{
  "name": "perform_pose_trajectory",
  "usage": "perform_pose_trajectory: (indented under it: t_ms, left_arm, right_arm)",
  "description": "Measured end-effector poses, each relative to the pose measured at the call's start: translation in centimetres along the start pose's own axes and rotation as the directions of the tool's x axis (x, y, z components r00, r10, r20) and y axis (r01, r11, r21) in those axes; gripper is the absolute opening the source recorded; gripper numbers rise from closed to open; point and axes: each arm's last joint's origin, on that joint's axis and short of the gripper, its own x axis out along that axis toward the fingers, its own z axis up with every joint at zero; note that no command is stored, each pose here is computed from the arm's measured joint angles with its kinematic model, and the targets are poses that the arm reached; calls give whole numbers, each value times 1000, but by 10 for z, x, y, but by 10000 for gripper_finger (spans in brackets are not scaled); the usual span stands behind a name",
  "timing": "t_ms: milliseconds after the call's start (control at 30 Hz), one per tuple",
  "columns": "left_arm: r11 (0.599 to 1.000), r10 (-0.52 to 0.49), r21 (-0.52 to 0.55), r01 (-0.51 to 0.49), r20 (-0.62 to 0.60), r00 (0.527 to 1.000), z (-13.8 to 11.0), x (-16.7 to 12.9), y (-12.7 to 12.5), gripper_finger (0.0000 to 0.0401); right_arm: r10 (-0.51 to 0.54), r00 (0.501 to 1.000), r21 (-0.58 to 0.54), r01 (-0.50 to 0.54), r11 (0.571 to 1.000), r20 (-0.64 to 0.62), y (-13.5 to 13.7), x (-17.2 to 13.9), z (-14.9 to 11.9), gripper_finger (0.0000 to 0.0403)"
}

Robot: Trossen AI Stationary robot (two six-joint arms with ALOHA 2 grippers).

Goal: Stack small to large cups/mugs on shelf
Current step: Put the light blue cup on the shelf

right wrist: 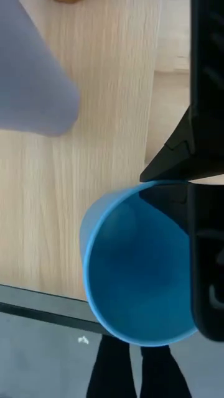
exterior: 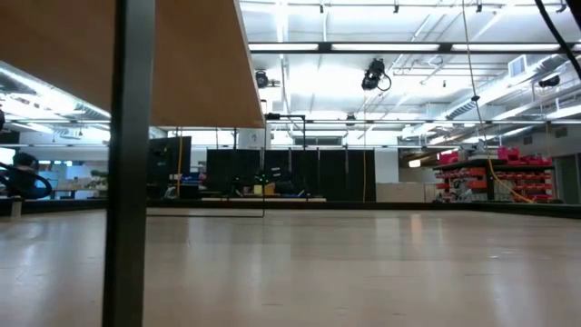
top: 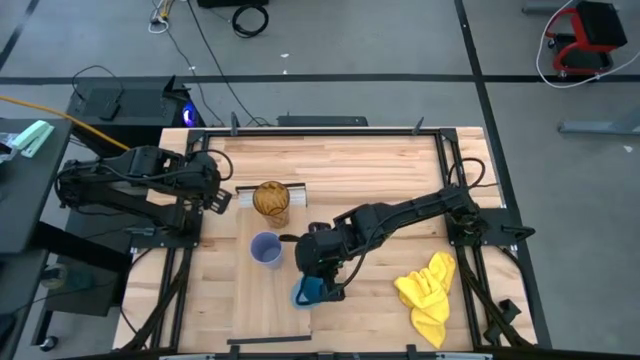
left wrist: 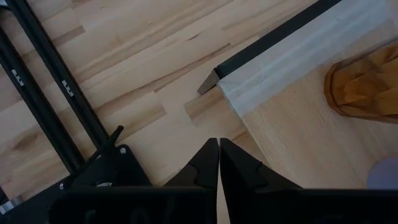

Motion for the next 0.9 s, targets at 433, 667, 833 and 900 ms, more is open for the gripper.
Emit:
perform_pose_trajectory:
  t_ms: [433, 667, 833, 900]
  left_arm:
    - [1000, 9, 6, -9, 17, 1000, 1, 0, 0, 16]
    - [1000, 15, 7, -16, 29, 999, 1, 0, 1, 23]
    - [1000, 18, 7, -18, 34, 999, 1, 0, 1, 15]
    - [1000, 18, 7, -18, 34, 999, 1, 0, 1, 14]
  right_arm:
    - [-3, 999, -39, 5, 999, 49, -2, -3, 5, 11]
    - [3, 998, -62, 1, 998, 68, -1, -4, 6, 24]
    - [14, 997, -78, -7, 997, 82, -1, -4, 8, 26]
    - [16, 996, -79, -9, 997, 87, -1, -4, 8, 27]
